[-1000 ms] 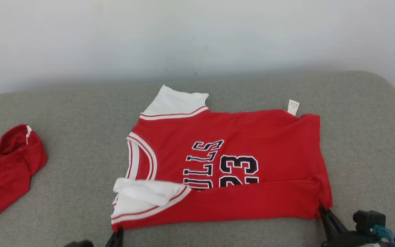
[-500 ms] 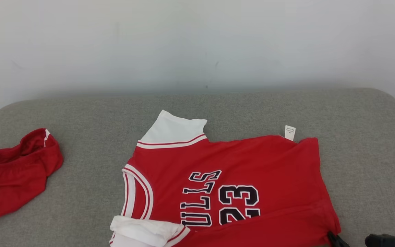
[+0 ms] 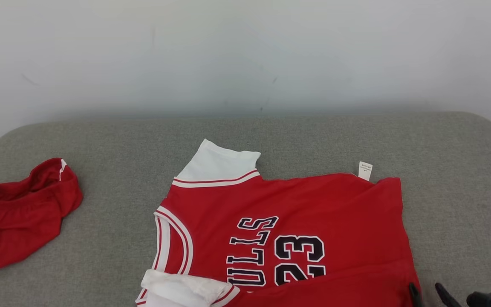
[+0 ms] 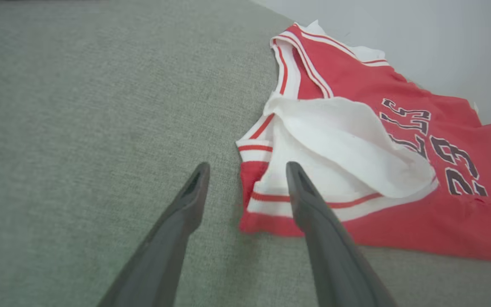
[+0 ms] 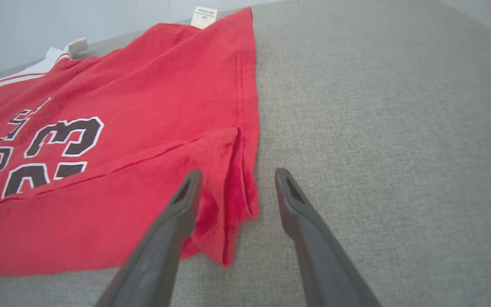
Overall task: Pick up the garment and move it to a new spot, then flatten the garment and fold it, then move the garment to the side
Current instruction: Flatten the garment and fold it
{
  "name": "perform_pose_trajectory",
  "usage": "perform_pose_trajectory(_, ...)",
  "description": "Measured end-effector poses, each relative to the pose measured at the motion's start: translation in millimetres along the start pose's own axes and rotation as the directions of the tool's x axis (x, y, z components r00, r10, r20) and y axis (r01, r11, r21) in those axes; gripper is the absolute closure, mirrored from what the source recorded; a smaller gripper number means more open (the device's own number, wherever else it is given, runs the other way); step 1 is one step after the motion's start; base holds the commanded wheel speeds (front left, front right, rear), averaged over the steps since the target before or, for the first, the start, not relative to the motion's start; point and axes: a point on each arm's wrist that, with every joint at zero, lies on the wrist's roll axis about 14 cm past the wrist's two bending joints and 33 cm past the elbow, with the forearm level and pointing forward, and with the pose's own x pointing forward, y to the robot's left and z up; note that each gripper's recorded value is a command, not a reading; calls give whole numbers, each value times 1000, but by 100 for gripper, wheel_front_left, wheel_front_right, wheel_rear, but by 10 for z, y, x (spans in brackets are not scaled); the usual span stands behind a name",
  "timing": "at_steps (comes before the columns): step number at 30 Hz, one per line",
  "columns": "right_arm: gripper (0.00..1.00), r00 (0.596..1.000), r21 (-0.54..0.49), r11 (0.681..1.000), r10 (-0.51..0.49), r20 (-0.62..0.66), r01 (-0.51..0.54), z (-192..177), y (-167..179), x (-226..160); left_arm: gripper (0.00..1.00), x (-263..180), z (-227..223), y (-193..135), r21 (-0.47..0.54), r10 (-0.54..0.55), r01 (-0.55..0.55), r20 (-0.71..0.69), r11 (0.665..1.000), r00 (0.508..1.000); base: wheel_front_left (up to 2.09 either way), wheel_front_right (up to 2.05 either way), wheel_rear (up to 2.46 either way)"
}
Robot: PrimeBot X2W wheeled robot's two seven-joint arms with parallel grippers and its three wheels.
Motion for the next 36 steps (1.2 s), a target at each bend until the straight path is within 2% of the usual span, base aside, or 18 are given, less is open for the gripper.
perform_pose_trajectory(7, 0, 985, -33, 999, 21, 173, -16, 426, 140, 49, 0, 82, 530, -53, 55, -18, 9, 166, 998, 986, 0, 0, 0)
perform_pose_trajectory(11, 0, 967, -42, 999, 33, 253, -23, 567, 231, 58, 0, 82, 816, -81, 132, -30, -4, 252, 991, 967, 0, 0, 0)
perform_pose_trajectory(14, 0, 955, -31, 999, 44, 295, -36, 621, 335, 75, 0, 74, 986, -78, 154, -23, -25, 305, 988, 952, 0, 0, 0)
perform_pose_trajectory(21, 0, 941, -110, 992, 91, 327, -57, 657, 543, 110, 0, 89, 1010, -53, 246, -21, -57, 305, 968, 952, 0, 0, 0)
perform_pose_trajectory(24, 0, 921, -157, 986, 109, 374, -53, 814, 632, 90, 0, 105, 951, -48, 296, -25, -62, 281, 953, 959, 0, 0, 0)
perform_pose_trajectory(36, 0, 918, -153, 988, 64, 391, -4, 798, 585, -15, 0, 190, 793, -132, 342, -53, -27, 223, 939, 973, 0, 0, 0)
